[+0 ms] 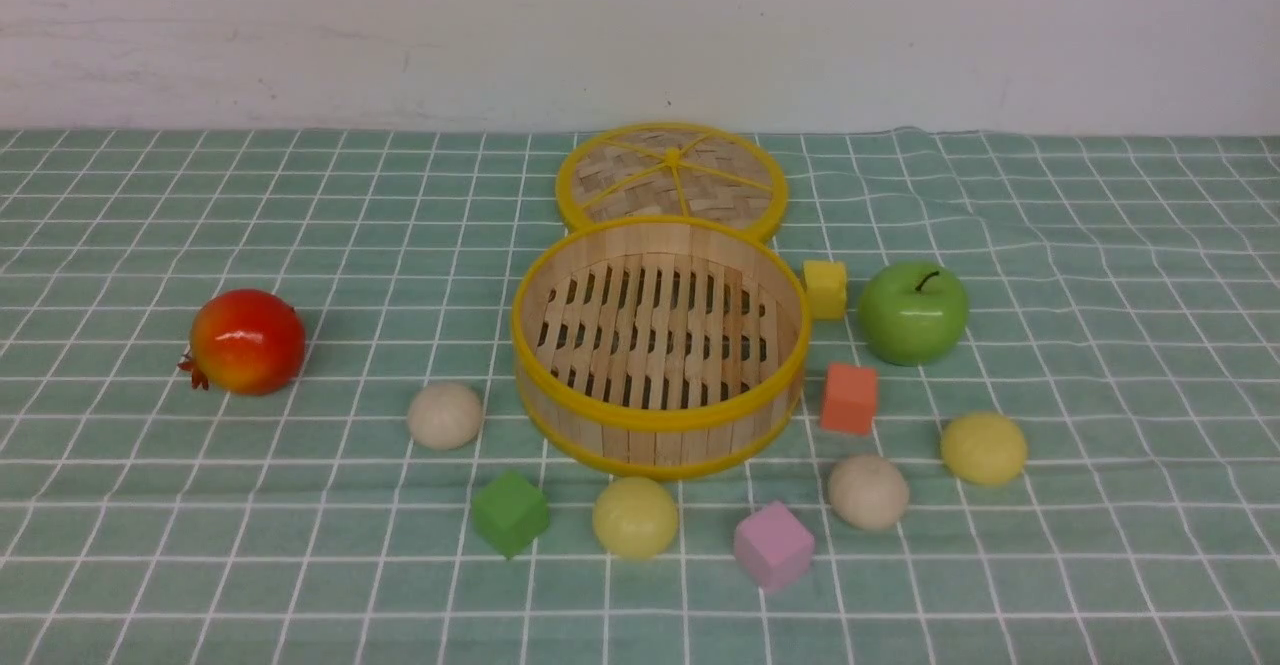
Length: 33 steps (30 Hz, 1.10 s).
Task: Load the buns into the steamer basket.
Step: Use the left arm to grab a steamed stuffed bun
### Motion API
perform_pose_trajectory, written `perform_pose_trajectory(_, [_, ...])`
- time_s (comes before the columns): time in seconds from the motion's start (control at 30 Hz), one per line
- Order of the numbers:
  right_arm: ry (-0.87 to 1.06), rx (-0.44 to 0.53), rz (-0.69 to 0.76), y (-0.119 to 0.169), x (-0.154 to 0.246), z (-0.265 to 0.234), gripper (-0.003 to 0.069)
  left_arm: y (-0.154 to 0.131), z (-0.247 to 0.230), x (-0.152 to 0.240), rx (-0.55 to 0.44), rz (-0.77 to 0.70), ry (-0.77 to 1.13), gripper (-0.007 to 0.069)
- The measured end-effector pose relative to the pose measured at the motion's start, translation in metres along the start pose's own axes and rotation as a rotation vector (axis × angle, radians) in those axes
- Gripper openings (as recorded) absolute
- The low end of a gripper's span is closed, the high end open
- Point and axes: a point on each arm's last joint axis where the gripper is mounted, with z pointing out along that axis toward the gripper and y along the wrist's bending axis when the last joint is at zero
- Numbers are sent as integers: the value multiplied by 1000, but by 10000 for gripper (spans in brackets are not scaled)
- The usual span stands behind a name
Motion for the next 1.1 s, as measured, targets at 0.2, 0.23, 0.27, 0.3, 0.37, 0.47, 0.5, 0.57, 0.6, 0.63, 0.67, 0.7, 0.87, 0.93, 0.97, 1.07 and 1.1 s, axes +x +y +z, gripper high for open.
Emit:
perform_pose_trajectory(0.2, [0, 0, 0, 0, 0, 0, 239, 0, 0, 0, 0, 0, 0, 218])
perform_pose_trajectory(0.23, [0, 0, 0, 0, 0, 0, 239, 0, 0, 0, 0, 0, 0, 218])
perform_pose_trajectory(0.27, [0, 0, 0, 0, 0, 0, 239, 0, 0, 0, 0, 0, 0, 218])
perform_pose_trajectory(0.3, [0, 0, 0, 0, 0, 0, 239, 0, 0, 0, 0, 0, 0, 218])
perform_pose_trajectory(0.37, [0, 0, 0, 0, 0, 0, 239, 0, 0, 0, 0, 0, 0, 218])
perform_pose_trajectory(0.47, [0, 0, 0, 0, 0, 0, 239, 0, 0, 0, 0, 0, 0, 218])
perform_pose_trajectory(0.5, [0, 0, 0, 0, 0, 0, 239, 0, 0, 0, 0, 0, 0, 218])
perform_pose_trajectory(0.57, [0, 0, 0, 0, 0, 0, 239, 0, 0, 0, 0, 0, 0, 221])
perform_pose_trajectory(0.6, [0, 0, 0, 0, 0, 0, 239, 0, 0, 0, 0, 0, -1, 221])
perform_pose_trajectory(0.63, [0, 0, 0, 0, 0, 0, 239, 0, 0, -1, 2, -1, -6, 221])
perform_pose_trajectory(0.67, [0, 0, 0, 0, 0, 0, 239, -1, 0, -2, 6, -7, -17, 222])
perform_pose_trajectory(0.7, [0, 0, 0, 0, 0, 0, 239, -2, 0, -4, 19, -37, -39, 223])
perform_pose_trajectory(0.87, [0, 3, -7, 0, 0, 0, 239, -8, -2, -16, 125, -389, -152, 228])
perform_pose_trajectory(0.93, [0, 3, -7, 0, 0, 0, 239, -9, -3, -21, 163, -525, -203, 229])
perform_pose_trajectory(0.97, [0, 3, -7, 0, 0, 0, 239, -9, -4, -24, 176, -565, -233, 232])
perform_pose_trajectory(1.07, [0, 3, -8, 0, 0, 0, 239, -8, -6, -31, 197, -627, -309, 235])
perform_pose_trajectory(1.1, [0, 3, -8, 0, 0, 0, 239, -9, -7, -34, 204, -639, -312, 235])
